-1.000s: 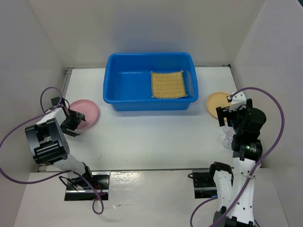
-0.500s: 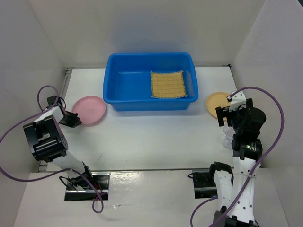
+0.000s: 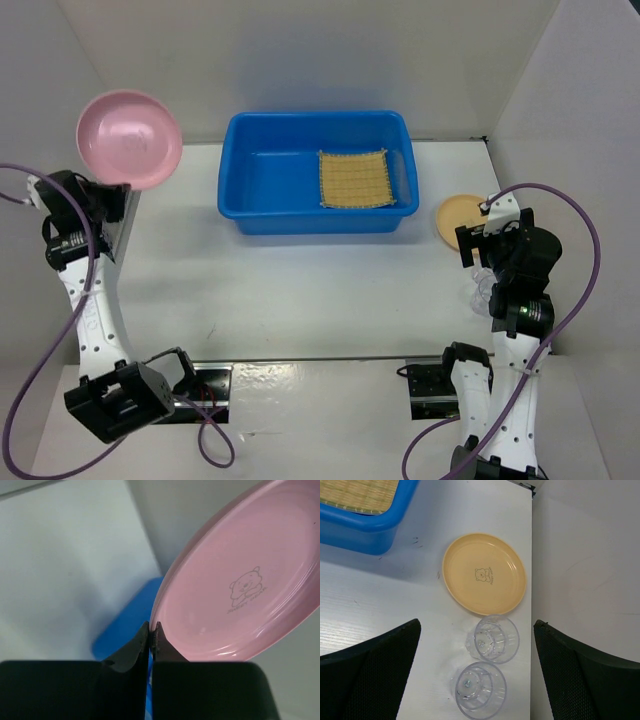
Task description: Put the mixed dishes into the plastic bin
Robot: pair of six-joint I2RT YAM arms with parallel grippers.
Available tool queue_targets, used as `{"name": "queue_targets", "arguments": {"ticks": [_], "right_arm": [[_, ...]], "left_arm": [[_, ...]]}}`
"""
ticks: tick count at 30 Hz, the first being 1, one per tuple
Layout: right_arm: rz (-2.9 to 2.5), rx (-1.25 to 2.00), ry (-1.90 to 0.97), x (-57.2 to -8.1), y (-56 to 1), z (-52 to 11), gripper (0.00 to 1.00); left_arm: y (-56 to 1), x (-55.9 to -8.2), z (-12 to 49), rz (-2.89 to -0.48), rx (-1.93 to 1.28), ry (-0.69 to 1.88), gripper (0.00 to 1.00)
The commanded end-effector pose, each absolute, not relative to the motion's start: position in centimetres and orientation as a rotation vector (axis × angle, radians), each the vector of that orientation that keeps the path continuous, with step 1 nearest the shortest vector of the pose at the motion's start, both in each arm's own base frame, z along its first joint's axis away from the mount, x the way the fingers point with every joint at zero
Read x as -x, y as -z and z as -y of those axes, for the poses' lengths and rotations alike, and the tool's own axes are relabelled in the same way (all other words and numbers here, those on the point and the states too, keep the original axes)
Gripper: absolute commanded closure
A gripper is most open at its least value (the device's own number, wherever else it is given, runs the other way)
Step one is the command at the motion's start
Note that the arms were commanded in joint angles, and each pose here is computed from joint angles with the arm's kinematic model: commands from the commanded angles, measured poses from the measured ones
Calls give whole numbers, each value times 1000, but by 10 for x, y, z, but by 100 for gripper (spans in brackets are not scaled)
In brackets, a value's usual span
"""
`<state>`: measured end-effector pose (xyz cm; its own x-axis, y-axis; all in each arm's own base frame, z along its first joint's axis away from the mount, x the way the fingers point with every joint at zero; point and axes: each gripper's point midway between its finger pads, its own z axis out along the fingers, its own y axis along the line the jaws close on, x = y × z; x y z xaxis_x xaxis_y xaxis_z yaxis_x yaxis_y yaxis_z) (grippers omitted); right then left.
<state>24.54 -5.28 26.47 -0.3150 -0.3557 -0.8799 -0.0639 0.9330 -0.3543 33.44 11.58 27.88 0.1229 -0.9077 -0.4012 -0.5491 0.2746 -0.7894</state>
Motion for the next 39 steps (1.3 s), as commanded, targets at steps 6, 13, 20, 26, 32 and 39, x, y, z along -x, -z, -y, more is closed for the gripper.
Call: {"name": "queue_targets", "arguments": {"ticks": [6, 13, 20, 26, 32, 39], "right_arm": [[-1861, 313, 303, -247, -270, 53, 2], [-1872, 307, 308, -248, -268, 55, 2], [-1872, 307, 308, -248, -268, 55, 2], [-1872, 307, 308, -248, -268, 55, 2], [-1872, 307, 308, -248, -268, 55, 2], [-1872, 307, 308, -248, -268, 55, 2]], "left_arm": [[-383, -424, -5, -1760, 766, 773, 100], [-346, -480, 141, -2155, 259, 757, 100], [-300, -504, 222, -2305, 76, 685, 100], [-232, -533, 260, -2381, 99, 663, 100], [-177, -546, 287, -2433, 148, 690, 100], [-145, -568, 303, -2398, 194, 717, 98]]}}
